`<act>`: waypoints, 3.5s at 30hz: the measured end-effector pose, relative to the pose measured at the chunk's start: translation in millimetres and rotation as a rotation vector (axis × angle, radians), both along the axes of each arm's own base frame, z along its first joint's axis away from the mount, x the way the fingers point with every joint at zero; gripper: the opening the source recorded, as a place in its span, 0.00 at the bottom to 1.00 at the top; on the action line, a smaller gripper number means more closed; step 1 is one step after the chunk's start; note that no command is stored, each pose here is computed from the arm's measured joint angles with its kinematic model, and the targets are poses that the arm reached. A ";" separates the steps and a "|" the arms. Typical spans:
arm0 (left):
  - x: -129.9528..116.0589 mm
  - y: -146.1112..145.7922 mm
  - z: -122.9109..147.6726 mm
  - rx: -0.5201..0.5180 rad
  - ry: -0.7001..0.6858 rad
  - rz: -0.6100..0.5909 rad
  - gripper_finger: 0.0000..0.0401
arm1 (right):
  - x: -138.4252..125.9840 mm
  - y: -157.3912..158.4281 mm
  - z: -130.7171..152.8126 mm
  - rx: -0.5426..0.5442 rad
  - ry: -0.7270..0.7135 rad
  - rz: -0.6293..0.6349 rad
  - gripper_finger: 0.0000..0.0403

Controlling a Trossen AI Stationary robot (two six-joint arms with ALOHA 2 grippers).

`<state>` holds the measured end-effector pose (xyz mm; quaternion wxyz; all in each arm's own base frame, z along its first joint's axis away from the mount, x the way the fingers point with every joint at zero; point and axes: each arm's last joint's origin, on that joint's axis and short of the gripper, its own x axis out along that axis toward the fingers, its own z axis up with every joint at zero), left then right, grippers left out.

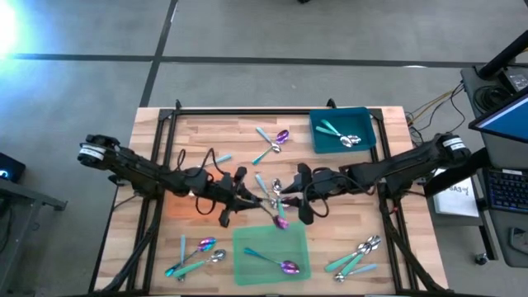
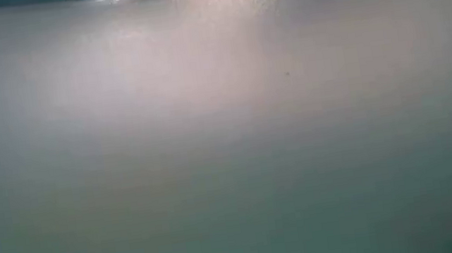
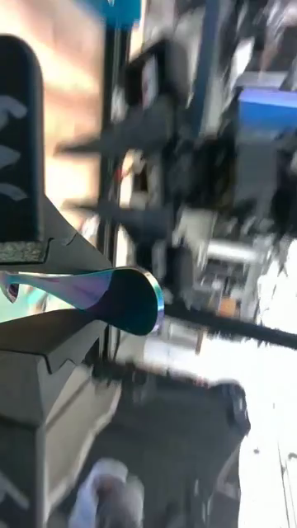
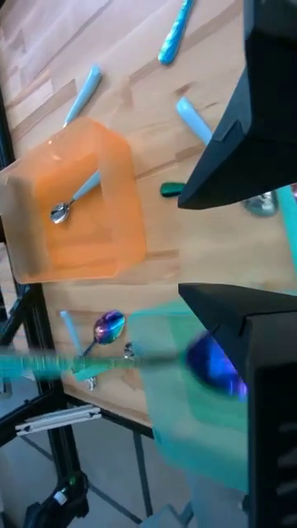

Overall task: Sort silverware by color (type)
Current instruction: Put the middle left purple spoon into the green bin, then put the bottom left blue spoon into the orange bin

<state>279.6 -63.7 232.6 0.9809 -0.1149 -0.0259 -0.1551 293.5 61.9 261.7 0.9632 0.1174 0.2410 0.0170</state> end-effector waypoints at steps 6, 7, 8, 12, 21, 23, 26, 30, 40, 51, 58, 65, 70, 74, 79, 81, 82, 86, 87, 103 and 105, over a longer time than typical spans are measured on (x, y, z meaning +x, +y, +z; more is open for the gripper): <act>13.4 -14.2 11.0 -0.058 0.227 -0.137 0.09 | -10.2 -1.2 10.3 0.098 0.003 -0.046 0.34; 14.4 -18.2 13.0 -0.046 0.257 -0.148 0.09 | -10.6 -0.9 10.0 0.109 0.008 -0.051 0.33; 15.3 -22.3 15.8 -0.030 0.277 -0.159 0.09 | -11.0 -0.1 9.6 0.121 0.015 -0.052 0.33; 21.6 -37.6 23.1 0.011 0.306 -0.198 0.09 | -11.7 4.3 4.1 0.125 0.058 -0.048 0.31; 38.1 -64.5 12.9 0.036 0.293 -0.253 0.09 | -14.9 19.3 -7.3 0.199 0.153 -0.062 0.31; 41.1 -68.5 6.7 0.053 0.283 -0.262 0.09 | -17.0 23.0 -9.2 0.214 0.178 -0.064 0.30; 43.5 -72.5 2.8 0.061 0.264 -0.271 0.09 | -19.3 28.7 -10.0 0.237 0.192 -0.063 0.30; 44.2 -73.9 -1.6 0.073 0.282 -0.274 0.11 | -21.6 34.9 -10.2 0.250 0.199 -0.053 0.30; 43.0 -75.4 0.8 0.115 0.248 -0.285 0.34 | -23.7 37.9 -11.5 0.255 0.218 -0.052 0.30; 20.4 -69.6 11.9 0.091 0.435 -0.383 0.25 | -29.2 35.9 -18.4 0.266 0.313 -0.092 0.30; -25.9 -61.0 11.2 -0.053 0.926 -0.309 0.25 | -31.6 34.9 -21.3 0.264 0.348 -0.113 0.30; -75.1 -85.6 2.1 -0.069 1.246 -0.100 0.25 | -31.5 34.7 -21.2 0.253 0.345 -0.109 0.30; -99.3 -86.7 -4.5 -0.186 1.365 0.282 0.25 | -31.5 34.7 -21.2 0.234 0.342 -0.095 0.30; -112.6 -89.1 -8.2 -0.305 1.458 0.437 0.25 | -31.5 34.7 -21.2 0.223 0.340 -0.088 0.30; -122.4 -93.3 -16.5 -0.415 1.513 0.527 0.25 | -31.5 34.7 -21.2 0.210 0.338 -0.078 0.30; -126.4 -95.2 -20.9 -0.454 1.523 0.557 0.25 | -31.5 34.7 -21.2 0.210 0.338 -0.078 0.30; -128.3 -96.0 -22.7 -0.471 1.529 0.573 0.25 | -31.5 34.7 -21.2 0.210 0.339 -0.078 0.30; -136.0 -100.3 -27.5 -0.532 1.543 0.625 0.25 | -32.0 34.6 -21.8 0.203 0.344 -0.076 0.30; -138.0 -101.3 -28.6 -0.551 1.547 0.641 0.25 | -32.0 34.5 -21.9 0.197 0.344 -0.072 0.30; -158.8 -109.4 -59.6 -0.853 1.560 0.786 0.25 | -34.0 33.8 -24.4 0.128 0.362 -0.030 0.30; -159.8 -108.0 -62.1 -0.860 1.564 0.802 0.25 | -34.0 33.8 -24.5 0.122 0.362 -0.025 0.30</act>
